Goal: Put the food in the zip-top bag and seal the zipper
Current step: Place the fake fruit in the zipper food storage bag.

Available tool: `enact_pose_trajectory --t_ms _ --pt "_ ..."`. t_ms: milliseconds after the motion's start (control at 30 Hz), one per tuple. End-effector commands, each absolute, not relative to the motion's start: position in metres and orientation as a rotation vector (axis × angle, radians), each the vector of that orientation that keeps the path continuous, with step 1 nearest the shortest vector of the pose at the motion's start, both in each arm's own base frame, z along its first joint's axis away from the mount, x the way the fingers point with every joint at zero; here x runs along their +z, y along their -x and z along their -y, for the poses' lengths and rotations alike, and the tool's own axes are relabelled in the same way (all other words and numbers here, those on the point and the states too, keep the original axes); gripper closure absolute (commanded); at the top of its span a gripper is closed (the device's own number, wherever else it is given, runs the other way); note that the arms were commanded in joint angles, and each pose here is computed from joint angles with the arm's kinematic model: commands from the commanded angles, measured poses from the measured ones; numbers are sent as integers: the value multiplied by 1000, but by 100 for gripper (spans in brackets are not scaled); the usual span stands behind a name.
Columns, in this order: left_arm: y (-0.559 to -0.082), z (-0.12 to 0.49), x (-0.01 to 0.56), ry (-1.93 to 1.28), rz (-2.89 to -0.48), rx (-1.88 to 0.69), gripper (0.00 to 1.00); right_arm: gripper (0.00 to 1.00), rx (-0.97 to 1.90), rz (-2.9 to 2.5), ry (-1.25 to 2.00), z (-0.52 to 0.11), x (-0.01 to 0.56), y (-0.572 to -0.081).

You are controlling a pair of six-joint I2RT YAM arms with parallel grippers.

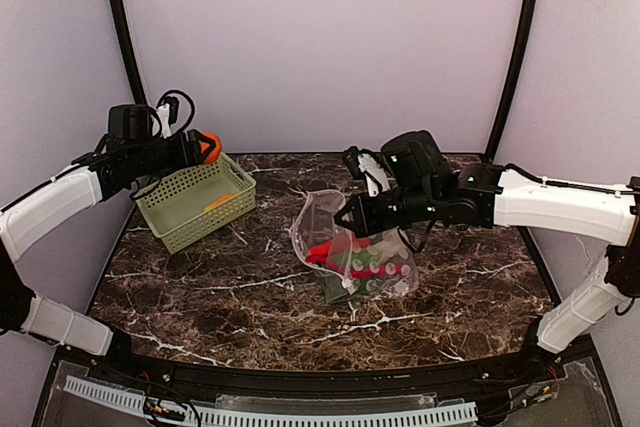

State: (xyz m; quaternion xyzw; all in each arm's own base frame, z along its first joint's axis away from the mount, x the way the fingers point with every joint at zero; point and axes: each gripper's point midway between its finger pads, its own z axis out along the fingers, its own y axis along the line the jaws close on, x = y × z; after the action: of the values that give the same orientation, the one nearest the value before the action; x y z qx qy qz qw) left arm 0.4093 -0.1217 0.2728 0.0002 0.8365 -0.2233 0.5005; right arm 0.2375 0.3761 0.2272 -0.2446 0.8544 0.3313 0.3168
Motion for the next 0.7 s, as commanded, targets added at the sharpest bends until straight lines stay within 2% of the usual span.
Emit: enact_pose_trajectory --t_ms 0,367,500,667 --pt "-349 184 281 -175 -2004 -744 37 100 890 -2203 616 -375 245 -243" --pt "-232 294 288 -583 -1948 -1115 37 100 906 -2198 614 -379 250 -243" --pt "-209 320 279 -674 -1954 -1157 37 100 910 -2194 607 -379 251 -243" --pt "-208 340 256 -703 -2012 -1116 37 100 918 -2191 612 -380 253 -242"
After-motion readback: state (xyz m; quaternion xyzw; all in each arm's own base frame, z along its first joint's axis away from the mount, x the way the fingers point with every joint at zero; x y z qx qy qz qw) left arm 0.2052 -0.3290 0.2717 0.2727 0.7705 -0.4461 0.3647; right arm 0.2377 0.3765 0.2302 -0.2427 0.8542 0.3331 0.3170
